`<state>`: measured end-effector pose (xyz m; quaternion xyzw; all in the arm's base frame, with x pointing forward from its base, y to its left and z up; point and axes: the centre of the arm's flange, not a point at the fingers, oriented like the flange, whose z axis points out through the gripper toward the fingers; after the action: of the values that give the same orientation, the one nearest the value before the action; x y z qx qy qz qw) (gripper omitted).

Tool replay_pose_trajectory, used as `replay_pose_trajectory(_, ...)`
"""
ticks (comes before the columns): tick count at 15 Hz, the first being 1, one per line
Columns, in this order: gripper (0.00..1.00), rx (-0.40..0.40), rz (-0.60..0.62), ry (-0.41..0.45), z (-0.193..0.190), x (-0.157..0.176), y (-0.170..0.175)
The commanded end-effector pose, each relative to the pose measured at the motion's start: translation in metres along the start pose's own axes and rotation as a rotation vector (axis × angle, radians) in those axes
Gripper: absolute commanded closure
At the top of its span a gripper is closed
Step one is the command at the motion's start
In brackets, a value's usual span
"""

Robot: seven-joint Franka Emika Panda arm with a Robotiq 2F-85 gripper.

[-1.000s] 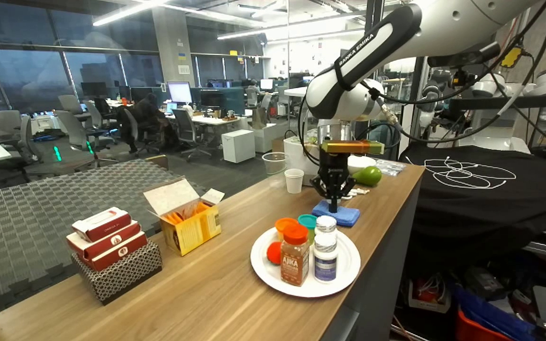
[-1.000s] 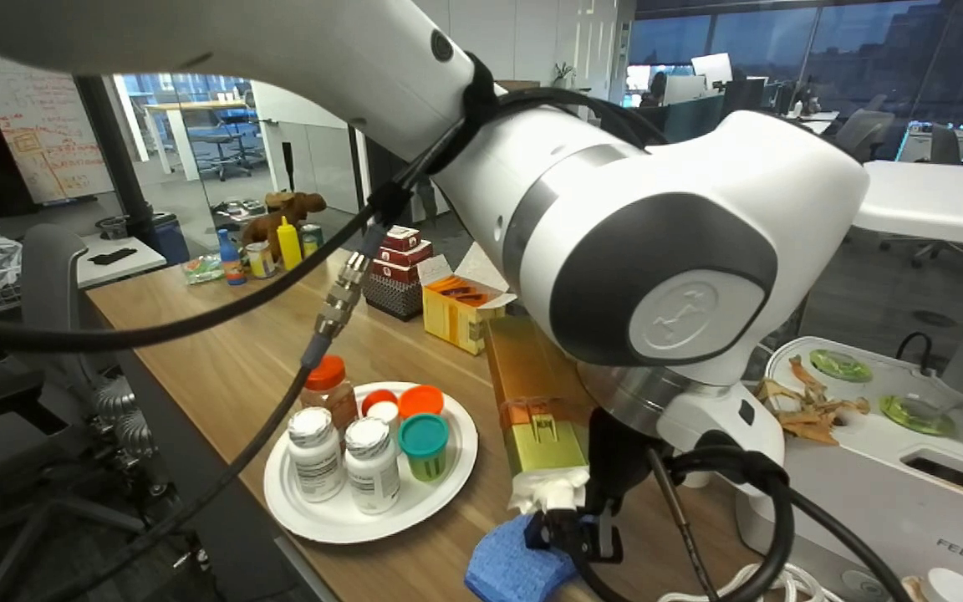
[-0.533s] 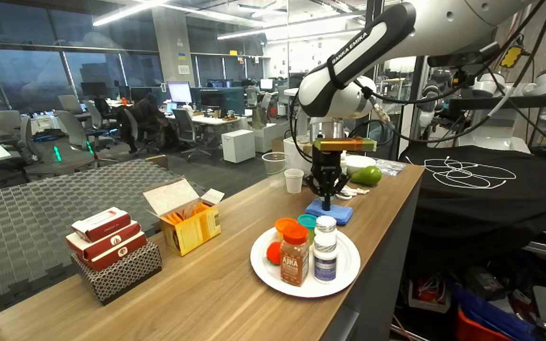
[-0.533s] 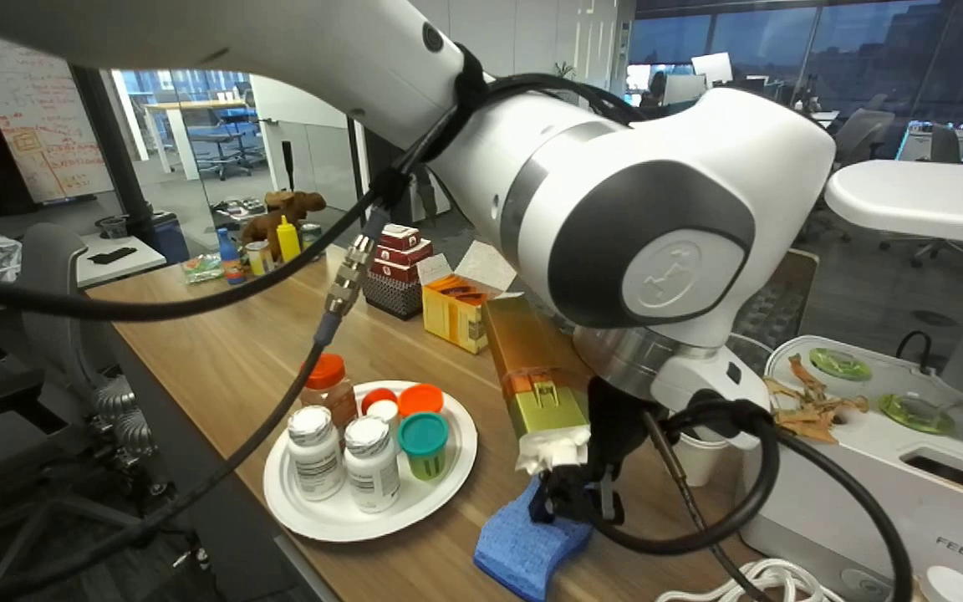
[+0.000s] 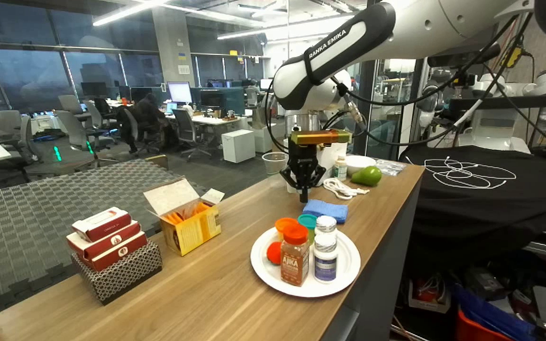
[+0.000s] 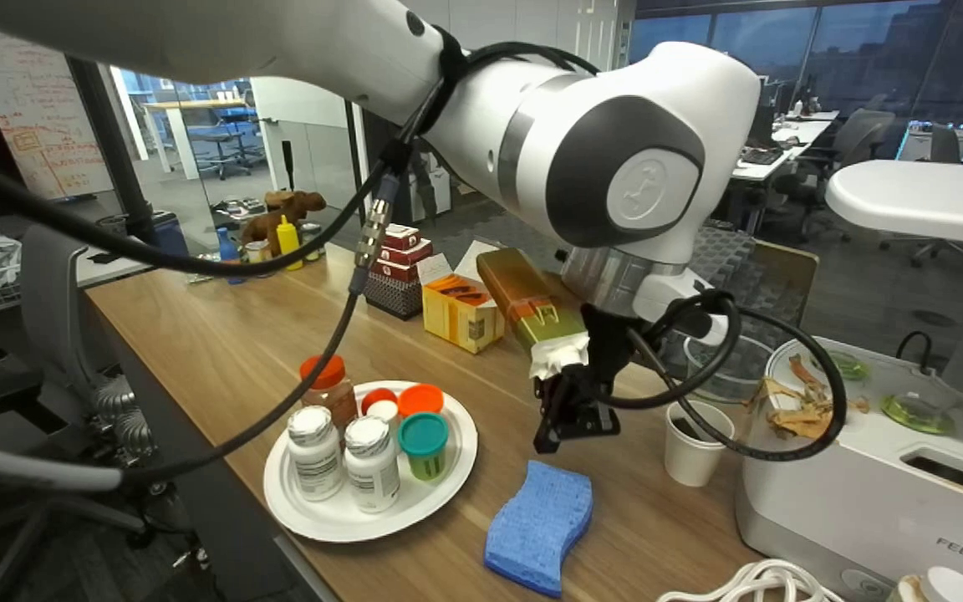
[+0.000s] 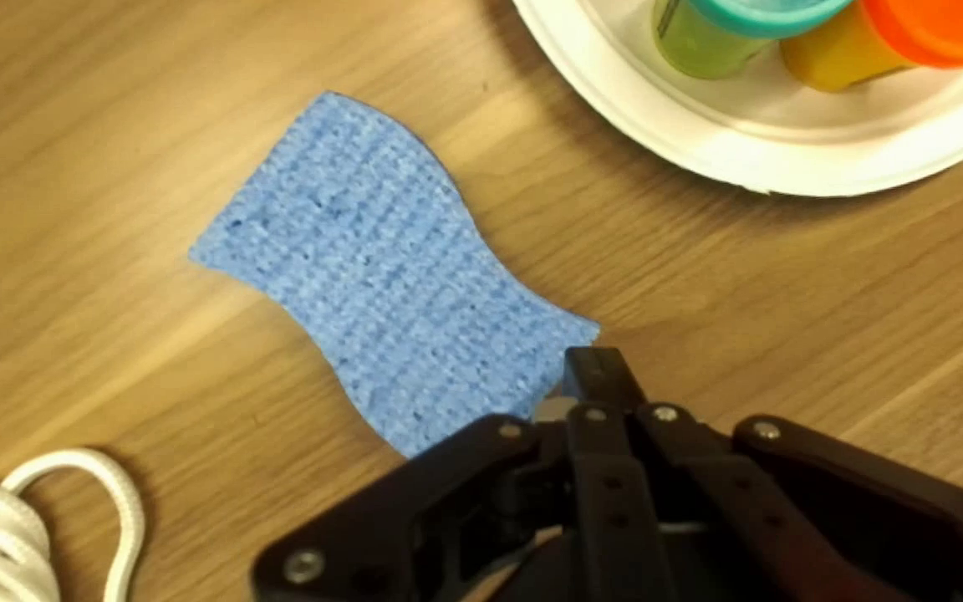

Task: Put all the bottles and the orange ball in the plate, and then use the blue object to clean the table

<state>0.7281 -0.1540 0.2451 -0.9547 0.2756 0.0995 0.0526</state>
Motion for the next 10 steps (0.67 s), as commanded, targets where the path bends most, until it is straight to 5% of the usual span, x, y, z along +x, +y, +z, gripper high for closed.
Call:
replay_pose_trajectory(1, 0.79, -0.033, -0.036, 0.020, -0.023, 0.015, -0.015)
replay_pose_trajectory(6, 0.44, -0.063, -0.068, 0.080, -0.051, -0.021, 0.022)
replay_pose_trajectory(7, 0.60, -0.051, -0.037, 0.056, -0.032, 0.004, 0.005)
replay_pose_trajectory(10, 0.43, -0.055, -0.050, 0.063, -0.047, -0.001, 0.016)
